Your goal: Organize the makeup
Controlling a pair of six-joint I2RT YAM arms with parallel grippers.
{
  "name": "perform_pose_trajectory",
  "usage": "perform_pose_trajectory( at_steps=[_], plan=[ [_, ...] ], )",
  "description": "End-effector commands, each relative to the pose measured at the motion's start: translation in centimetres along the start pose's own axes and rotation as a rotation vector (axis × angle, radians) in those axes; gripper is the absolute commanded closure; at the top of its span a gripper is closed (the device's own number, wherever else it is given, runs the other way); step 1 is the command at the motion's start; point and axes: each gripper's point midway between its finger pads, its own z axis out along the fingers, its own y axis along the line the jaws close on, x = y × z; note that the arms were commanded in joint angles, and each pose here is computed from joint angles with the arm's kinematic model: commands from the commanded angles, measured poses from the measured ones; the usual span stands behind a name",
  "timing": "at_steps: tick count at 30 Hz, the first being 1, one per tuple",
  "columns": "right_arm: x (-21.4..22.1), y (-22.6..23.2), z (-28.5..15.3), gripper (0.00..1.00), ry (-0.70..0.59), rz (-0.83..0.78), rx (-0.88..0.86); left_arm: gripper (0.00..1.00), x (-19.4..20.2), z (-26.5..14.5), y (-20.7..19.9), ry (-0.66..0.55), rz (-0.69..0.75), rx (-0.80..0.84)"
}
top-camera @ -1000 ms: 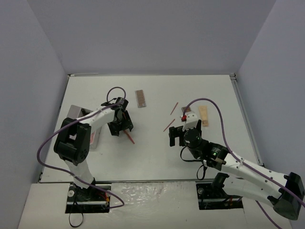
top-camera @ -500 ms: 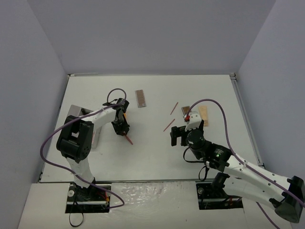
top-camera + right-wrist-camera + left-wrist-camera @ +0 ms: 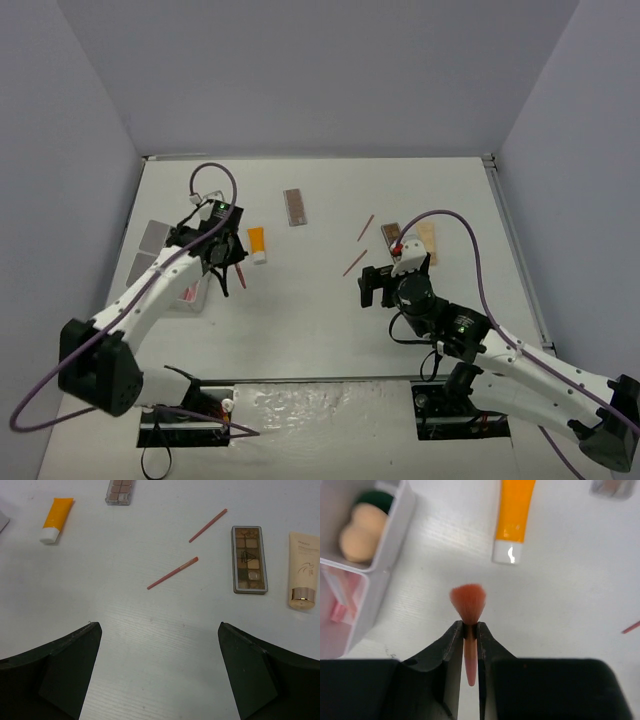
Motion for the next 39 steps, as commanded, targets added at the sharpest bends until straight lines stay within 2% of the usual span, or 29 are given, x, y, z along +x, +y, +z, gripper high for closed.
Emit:
perform_pose_trajectory(
  at_steps=[1,3,7,11,15,18,23,26,27,31,35,39],
  plan=[
    [-1.7,0.6,0.0,0.00,-0.065,0.044,-0.028,1.00,-7.1,-6.1,4.1,-0.380,0.065,-0.069],
    [-1.8,0.6,0.0,0.00,-0.070,0.048,-0.034,1.00,-8.6,-7.6,5.6,-0.493,0.088,-0.088],
    [-1.6,0.8,-0.1,0.00,-0.074,0.056,-0.050,1.00,-11.2,-8.5,9.1,-0.624,0.129,-0.175],
    [-1.8,0.9,-0.2,0.00,-0.085,0.062,-0.061,1.00,-12.4,-7.7,12.4,-0.671,0.105,-0.226],
    [-1.9,0.9,-0.3,0.00,-0.096,0.068,-0.067,1.00,-12.1,-5.9,14.6,-0.704,0.107,-0.254],
    [-1.9,1.0,-0.4,0.00,-0.101,0.072,-0.072,1.00,-12.1,-4.6,14.2,-0.707,0.141,-0.216],
    [-2.0,0.9,-0.4,0.00,-0.105,0.071,-0.073,0.99,-11.7,-3.0,15.3,-0.686,0.159,-0.243],
    [-1.9,0.8,-0.4,0.00,-0.104,0.069,-0.068,0.85,-11.2,-2.4,15.5,-0.667,0.152,-0.248],
    [-2.0,0.8,-0.4,0.00,-0.106,0.071,-0.066,0.74,-10.9,-2.2,15.7,-0.658,0.140,-0.251],
    [-1.9,0.8,-0.3,0.00,-0.103,0.071,-0.063,0.53,-10.6,-2.2,15.8,-0.645,0.107,-0.253],
    [-1.8,0.4,-0.1,0.00,-0.093,0.069,-0.034,0.43,-10.9,-3.1,15.4,-0.651,0.088,-0.231],
    [-2.0,0.0,0.6,0.01,-0.062,0.089,0.033,0.40,-11.7,-5.1,14.3,-0.674,0.043,-0.168]
  ],
)
